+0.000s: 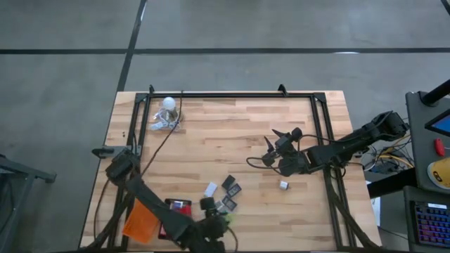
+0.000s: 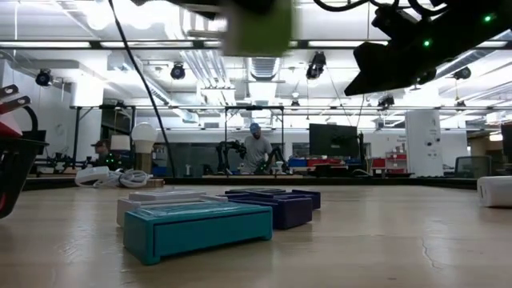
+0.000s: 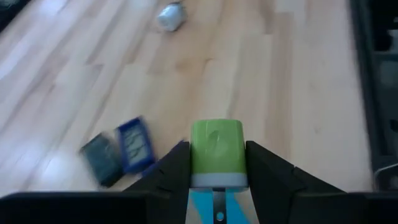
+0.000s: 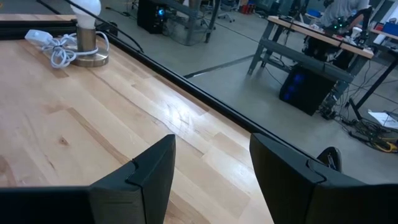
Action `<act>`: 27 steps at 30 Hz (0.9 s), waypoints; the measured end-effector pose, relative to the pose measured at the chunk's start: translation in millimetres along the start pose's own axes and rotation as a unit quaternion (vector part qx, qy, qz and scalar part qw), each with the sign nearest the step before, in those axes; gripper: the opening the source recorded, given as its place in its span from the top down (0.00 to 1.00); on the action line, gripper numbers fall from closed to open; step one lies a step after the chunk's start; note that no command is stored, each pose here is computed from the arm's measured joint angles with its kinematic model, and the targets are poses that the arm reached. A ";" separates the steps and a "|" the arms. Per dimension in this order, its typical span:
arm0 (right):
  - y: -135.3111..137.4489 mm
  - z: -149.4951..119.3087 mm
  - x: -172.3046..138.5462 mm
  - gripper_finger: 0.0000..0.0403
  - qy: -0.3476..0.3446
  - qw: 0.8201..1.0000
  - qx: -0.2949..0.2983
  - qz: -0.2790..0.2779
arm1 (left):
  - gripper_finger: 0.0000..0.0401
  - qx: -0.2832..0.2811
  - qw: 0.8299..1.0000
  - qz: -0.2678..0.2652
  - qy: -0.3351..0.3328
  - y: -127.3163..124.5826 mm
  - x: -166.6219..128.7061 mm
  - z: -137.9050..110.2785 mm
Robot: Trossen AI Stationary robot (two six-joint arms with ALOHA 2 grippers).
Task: Pick & Place Office items
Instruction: Put the green charger adapter into the black basket
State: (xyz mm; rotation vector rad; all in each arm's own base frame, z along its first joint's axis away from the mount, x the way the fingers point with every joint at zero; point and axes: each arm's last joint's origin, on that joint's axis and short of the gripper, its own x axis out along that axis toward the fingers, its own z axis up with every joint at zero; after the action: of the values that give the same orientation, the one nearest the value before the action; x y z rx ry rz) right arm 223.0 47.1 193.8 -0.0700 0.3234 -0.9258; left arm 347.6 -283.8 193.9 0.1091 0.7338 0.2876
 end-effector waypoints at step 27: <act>0.0 0.1 0.0 0.50 0.000 1.000 0.000 0.000 | 0.68 -0.214 0.967 0.131 0.034 3.5 -85.1 -68.7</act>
State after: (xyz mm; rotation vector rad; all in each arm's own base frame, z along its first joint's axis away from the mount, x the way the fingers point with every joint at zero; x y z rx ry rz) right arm 223.0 47.1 193.9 -0.0694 0.3229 -0.9257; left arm 240.5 -305.8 198.6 -0.2180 0.7104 0.6989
